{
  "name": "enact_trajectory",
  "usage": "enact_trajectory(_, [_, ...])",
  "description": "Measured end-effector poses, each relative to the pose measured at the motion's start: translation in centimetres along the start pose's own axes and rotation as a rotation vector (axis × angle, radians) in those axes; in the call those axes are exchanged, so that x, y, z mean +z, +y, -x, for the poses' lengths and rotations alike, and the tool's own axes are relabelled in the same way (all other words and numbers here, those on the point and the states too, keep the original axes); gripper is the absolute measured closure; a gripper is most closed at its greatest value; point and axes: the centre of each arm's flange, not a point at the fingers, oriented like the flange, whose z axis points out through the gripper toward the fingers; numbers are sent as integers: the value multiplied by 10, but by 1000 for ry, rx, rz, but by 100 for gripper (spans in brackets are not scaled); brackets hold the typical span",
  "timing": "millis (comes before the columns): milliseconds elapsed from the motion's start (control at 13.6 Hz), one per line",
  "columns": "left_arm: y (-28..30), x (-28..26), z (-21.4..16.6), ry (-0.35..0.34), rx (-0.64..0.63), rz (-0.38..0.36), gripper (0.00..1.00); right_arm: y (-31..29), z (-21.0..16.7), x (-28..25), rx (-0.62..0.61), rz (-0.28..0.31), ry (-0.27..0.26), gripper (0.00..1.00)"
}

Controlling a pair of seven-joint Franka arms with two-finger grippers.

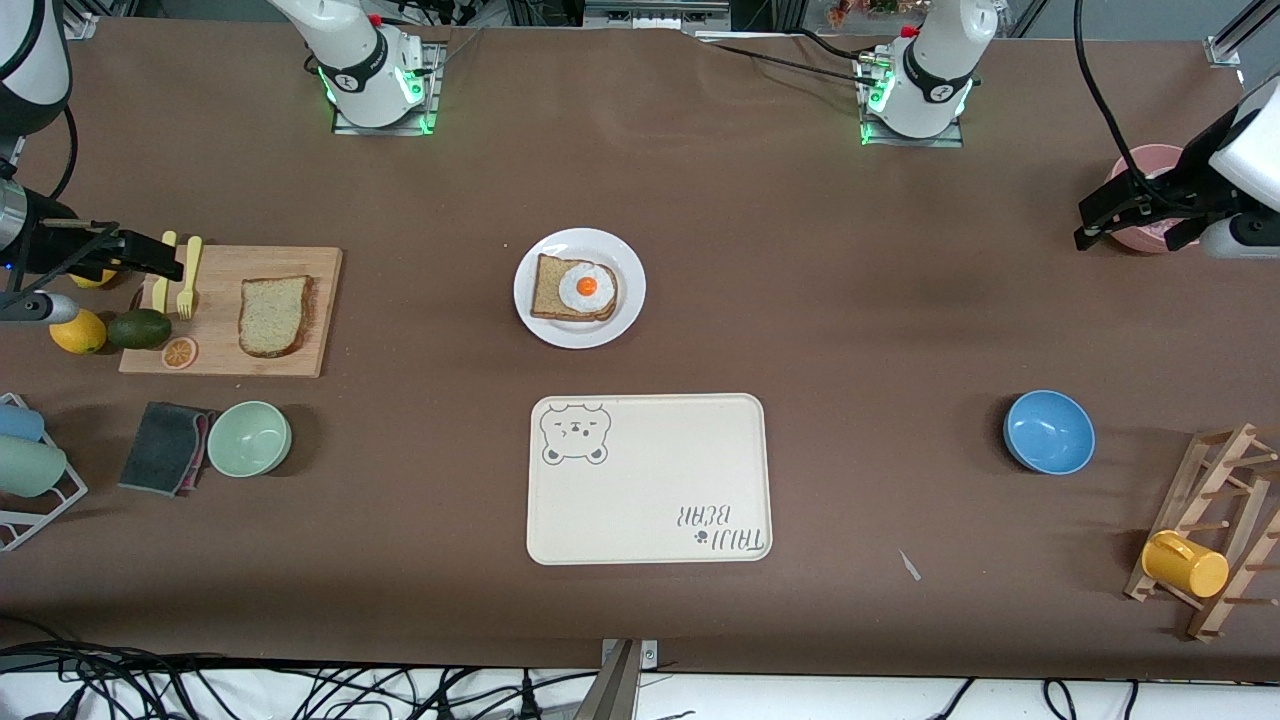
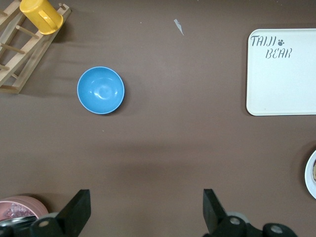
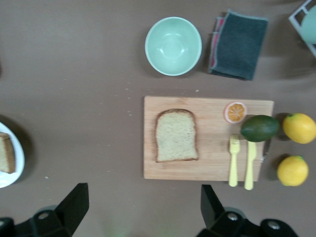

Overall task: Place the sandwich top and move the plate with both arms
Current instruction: 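Reach the right gripper down to the bread slice on the cutting board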

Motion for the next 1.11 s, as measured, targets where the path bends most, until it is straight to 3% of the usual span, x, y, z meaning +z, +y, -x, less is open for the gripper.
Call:
enact_trajectory(295, [0, 0, 1, -10, 1, -1, 0, -9, -10, 37, -32, 48, 7, 0])
enact_trajectory(590, [0, 0, 2, -11, 1, -1, 0, -19, -10, 107, -74, 112, -37, 0])
enact_trajectory(1106, [1, -1, 2, -11, 1, -1, 0, -34, 20, 249, -38, 149, 47, 4])
